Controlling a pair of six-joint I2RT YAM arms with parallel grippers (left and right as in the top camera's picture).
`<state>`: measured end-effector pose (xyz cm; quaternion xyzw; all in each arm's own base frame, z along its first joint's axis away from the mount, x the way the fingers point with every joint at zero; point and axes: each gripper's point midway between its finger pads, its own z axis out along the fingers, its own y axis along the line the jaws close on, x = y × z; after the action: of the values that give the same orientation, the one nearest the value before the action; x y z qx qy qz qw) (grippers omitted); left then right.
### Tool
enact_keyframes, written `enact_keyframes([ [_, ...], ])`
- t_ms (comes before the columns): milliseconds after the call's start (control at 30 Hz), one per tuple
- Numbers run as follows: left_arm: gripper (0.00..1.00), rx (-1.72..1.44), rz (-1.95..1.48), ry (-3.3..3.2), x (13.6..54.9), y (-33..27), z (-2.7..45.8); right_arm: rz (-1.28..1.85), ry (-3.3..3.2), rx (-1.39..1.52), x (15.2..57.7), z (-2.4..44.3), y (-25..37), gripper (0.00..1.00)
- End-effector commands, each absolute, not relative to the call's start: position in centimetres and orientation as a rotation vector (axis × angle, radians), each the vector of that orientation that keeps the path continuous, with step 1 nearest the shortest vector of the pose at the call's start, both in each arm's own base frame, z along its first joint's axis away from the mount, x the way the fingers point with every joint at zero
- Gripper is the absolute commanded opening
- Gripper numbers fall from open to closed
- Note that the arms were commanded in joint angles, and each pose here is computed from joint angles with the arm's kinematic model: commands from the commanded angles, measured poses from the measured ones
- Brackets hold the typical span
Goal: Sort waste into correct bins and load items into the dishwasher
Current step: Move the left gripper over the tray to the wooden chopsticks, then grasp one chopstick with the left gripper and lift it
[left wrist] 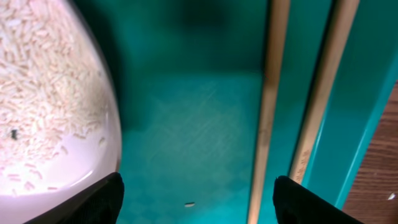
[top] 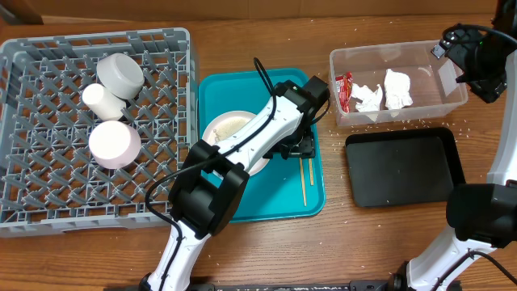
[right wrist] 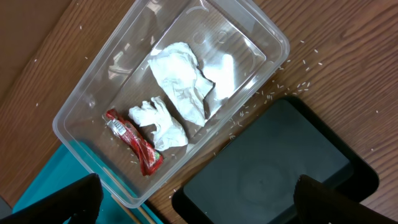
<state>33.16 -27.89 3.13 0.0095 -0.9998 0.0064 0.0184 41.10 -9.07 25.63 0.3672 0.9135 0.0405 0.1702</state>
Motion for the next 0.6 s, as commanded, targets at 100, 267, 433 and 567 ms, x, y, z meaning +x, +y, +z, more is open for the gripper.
enact_keyframes([
  [100,0.76,0.08,0.054,-3.117,33.5,-28.8,2.5,0.11,2.578,1.044,41.2,26.1,-9.2,1.0],
  [267,0.69,0.154,0.053,-3.112,33.6,-28.9,2.0,0.11,2.578,1.044,41.2,26.1,-9.2,1.0],
  [433,0.67,0.182,0.05,-3.086,33.3,-29.1,0.9,0.11,2.578,1.044,41.2,26.1,-9.2,1.0],
  [567,0.65,0.181,0.081,-3.058,33.1,-29.6,0.1,0.11,2.578,1.044,41.2,26.1,-9.2,1.0],
])
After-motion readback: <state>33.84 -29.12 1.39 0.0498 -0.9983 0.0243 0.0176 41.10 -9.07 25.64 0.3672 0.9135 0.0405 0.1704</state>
